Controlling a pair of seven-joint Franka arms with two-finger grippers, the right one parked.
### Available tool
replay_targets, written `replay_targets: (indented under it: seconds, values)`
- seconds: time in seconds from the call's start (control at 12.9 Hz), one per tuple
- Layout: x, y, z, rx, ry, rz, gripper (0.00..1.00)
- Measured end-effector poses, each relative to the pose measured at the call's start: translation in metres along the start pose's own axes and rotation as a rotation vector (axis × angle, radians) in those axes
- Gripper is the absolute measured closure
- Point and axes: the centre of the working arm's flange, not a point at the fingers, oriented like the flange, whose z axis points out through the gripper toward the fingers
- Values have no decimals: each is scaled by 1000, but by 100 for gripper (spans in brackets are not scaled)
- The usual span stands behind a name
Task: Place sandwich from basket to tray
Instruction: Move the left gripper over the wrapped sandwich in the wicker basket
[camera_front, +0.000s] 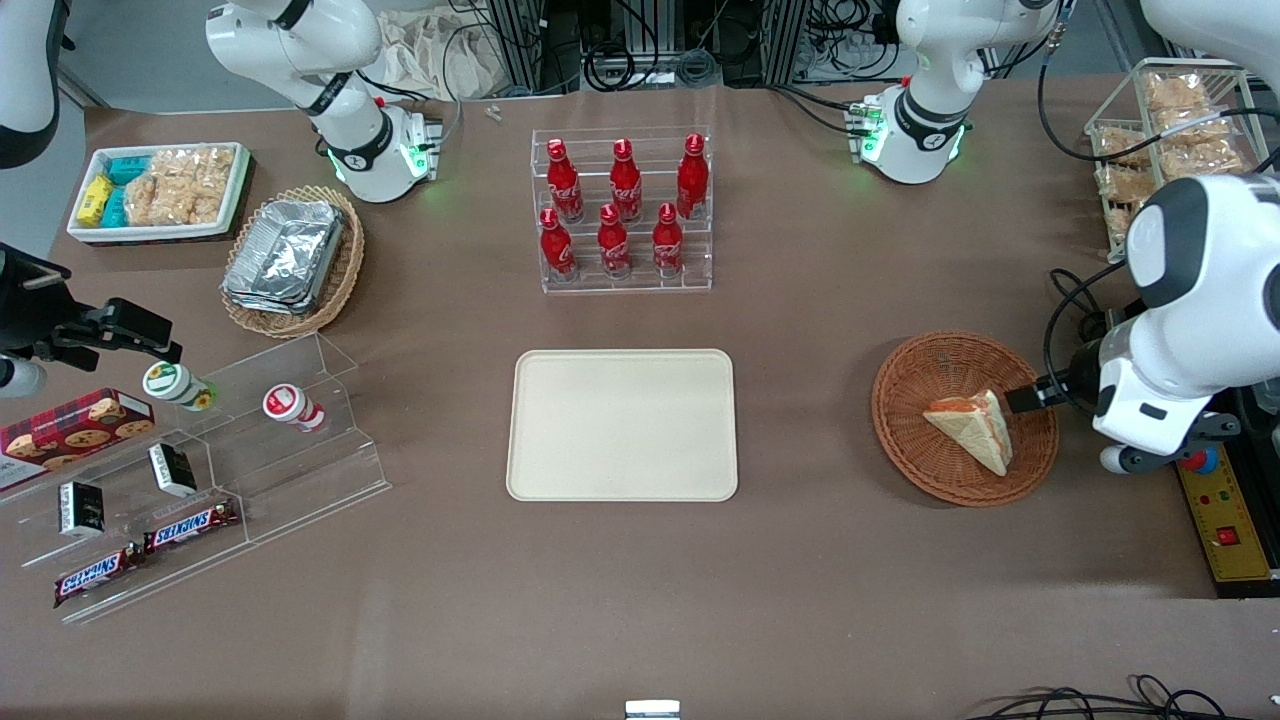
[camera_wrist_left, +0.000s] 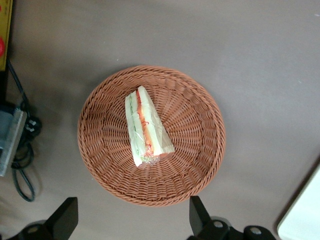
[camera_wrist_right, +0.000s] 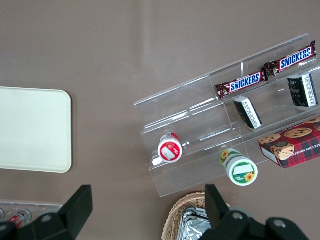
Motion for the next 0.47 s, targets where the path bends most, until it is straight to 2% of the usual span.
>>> replay_targets:
  seconds: [0.23, 0.47]
  values:
    - [0, -6, 46, -21, 33, -57, 0]
    - [-1, -20, 92, -43, 54, -186, 0]
